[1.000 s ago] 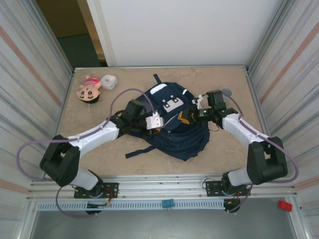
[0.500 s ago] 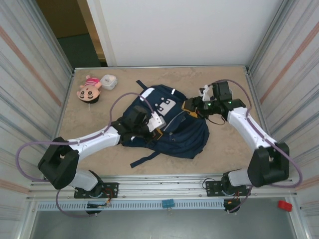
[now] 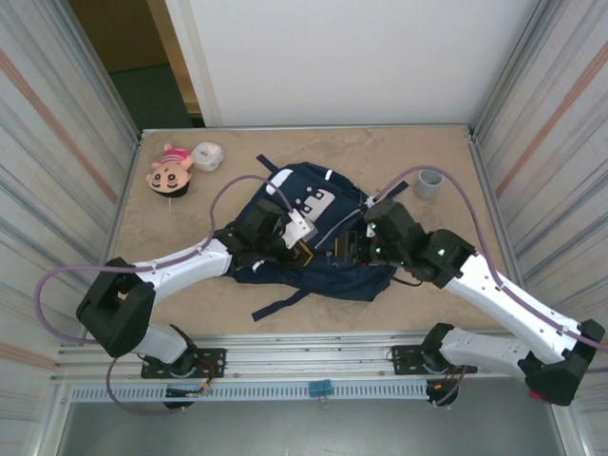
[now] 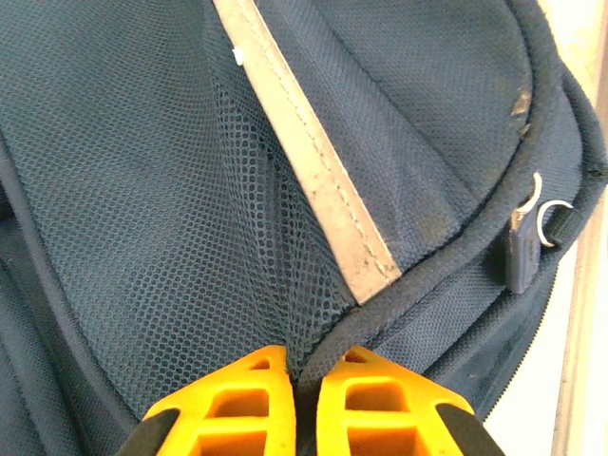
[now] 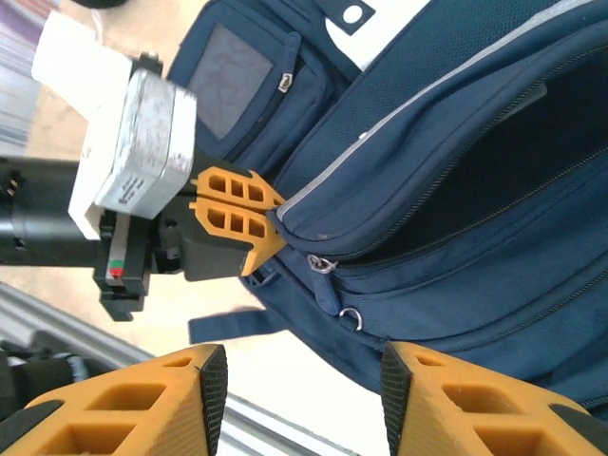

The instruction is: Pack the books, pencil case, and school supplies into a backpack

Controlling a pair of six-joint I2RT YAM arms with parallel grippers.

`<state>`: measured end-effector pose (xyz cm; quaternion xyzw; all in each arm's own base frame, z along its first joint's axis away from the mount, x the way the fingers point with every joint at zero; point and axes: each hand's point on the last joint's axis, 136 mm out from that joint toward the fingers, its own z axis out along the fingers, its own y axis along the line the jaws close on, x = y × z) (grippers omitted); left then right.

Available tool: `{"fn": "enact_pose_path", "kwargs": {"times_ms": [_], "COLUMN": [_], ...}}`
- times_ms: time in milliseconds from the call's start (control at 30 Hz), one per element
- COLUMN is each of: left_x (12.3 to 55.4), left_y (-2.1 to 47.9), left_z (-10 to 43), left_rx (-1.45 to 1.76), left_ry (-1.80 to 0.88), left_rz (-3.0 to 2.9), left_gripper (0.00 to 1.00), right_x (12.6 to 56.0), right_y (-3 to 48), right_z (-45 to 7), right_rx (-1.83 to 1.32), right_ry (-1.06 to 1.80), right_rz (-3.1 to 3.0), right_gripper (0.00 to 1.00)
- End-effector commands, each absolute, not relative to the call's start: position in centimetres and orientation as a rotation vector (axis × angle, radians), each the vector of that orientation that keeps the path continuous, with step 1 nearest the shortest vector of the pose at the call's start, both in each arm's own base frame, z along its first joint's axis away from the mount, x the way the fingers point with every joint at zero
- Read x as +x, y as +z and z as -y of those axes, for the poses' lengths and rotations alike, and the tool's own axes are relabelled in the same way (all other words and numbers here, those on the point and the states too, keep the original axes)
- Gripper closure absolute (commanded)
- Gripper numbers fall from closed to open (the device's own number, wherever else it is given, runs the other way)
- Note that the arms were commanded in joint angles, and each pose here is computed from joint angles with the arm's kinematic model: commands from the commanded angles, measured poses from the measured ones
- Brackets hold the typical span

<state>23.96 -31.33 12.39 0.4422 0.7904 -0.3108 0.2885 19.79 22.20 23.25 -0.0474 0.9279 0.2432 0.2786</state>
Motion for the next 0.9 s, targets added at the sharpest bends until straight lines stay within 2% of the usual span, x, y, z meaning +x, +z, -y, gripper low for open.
{"fn": "enact_pose_path", "kwargs": {"times_ms": [0, 300, 667, 733, 867], "left_x": [23.7, 23.9, 24.2, 24.2, 24.3], "left_y": [14.4, 14.7, 15.2, 15.1, 15.0], "left_z": [32.8, 32.8, 32.7, 32.6, 32.5], "left_rx": [1.126, 1.118, 1.12, 1.12, 1.124], "left_ry": [-0.984, -0.981, -0.973, -0.971, -0.959], "left_rz": [-2.111, -2.115, -2.101, -2.103, -2.107], "left_gripper": [1.0, 1.0, 1.0, 1.0, 1.0], "right_x": [21.0, 21.4, 22.6, 22.9, 23.2], "right_y": [22.7, 18.2, 16.1, 16.0, 16.6], "right_z": [-22.1, -24.3, -24.5, -24.3, -23.6], "right_rx": [-0.093, -0.19, -0.231, -0.236, -0.228], "right_ry": [0.427, 0.166, 0.023, -0.008, -0.043], "right_rz": [-2.42, -2.5, -2.493, -2.492, -2.482], "right_gripper": [0.52, 0.51, 0.51, 0.55, 0.7]}}
